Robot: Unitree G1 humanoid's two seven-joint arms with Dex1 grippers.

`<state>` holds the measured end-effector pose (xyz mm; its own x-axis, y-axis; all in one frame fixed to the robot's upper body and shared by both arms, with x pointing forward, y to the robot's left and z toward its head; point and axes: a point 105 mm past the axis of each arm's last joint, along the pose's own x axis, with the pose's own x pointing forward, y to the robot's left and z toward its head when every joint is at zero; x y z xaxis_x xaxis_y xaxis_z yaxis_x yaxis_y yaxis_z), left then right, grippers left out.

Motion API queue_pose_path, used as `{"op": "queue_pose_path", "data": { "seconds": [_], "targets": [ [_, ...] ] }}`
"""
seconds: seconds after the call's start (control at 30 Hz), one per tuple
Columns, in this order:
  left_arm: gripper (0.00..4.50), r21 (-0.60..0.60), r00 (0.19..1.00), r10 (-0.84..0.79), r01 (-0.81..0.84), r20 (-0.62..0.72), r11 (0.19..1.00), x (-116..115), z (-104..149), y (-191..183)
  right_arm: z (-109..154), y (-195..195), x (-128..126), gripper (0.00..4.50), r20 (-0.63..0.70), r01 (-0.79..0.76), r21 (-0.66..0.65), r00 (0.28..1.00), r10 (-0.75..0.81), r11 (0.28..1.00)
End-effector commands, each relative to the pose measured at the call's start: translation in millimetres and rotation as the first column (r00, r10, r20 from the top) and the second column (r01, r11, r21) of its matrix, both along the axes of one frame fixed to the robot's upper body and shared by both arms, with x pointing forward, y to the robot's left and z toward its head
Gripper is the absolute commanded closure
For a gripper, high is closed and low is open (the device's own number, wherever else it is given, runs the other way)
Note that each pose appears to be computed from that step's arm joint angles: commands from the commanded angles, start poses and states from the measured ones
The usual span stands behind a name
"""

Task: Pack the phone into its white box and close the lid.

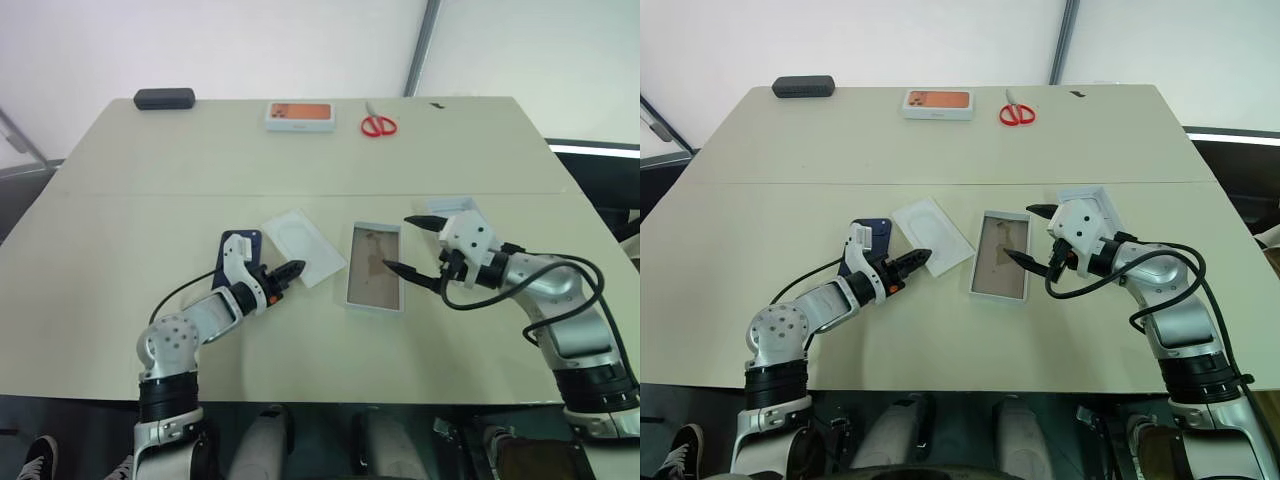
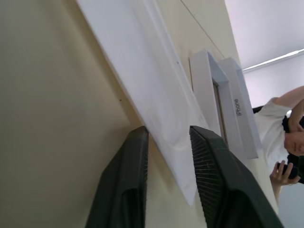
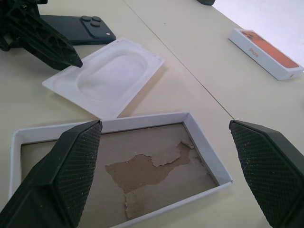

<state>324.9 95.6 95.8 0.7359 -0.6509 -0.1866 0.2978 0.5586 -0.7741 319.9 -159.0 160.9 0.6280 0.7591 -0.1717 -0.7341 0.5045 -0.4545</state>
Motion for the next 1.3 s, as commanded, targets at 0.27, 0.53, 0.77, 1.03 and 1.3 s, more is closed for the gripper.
{"op": "queue_pose_path", "data": {
  "seconds": [0.27, 0.53, 0.77, 1.03, 1.3],
  "targets": [
    [4.47, -0.015, 1.0, 0.007, -0.006, 0.016, 1.0, 6, 4, 3, 13, 5, -1, 0.0, 0.057, -0.014, 0.012, 0.998, 0.014, 1.0],
    [4.47, -0.075, 0.998, -0.055, 0.058, 0.037, 0.996, 1, 22, 21, 9, 17, -19, 0.0, -0.057, -0.11, 0.102, 0.992, 0.117, 0.989],
    [4.47, -0.045, 0.987, -0.146, 0.15, 0.067, 0.988, -5, 41, 48, -8, 51, -40, 0.0, -0.177, -0.252, 0.111, 0.947, 0.269, 0.961],
    [4.5, -0.016, 0.979, -0.166, 0.169, 0.118, 0.985, -2, 49, 54, -36, 59, -37, 0.25, -0.221, -0.277, -0.003, 0.937, 0.27, 0.961],
    [4.5, -0.019, 0.977, -0.169, 0.173, 0.129, 0.985, -3, 49, 52, -54, 47, -36, 4.04, -0.248, -0.28, -0.093, 0.936, 0.25, 0.955]
  ]
}}
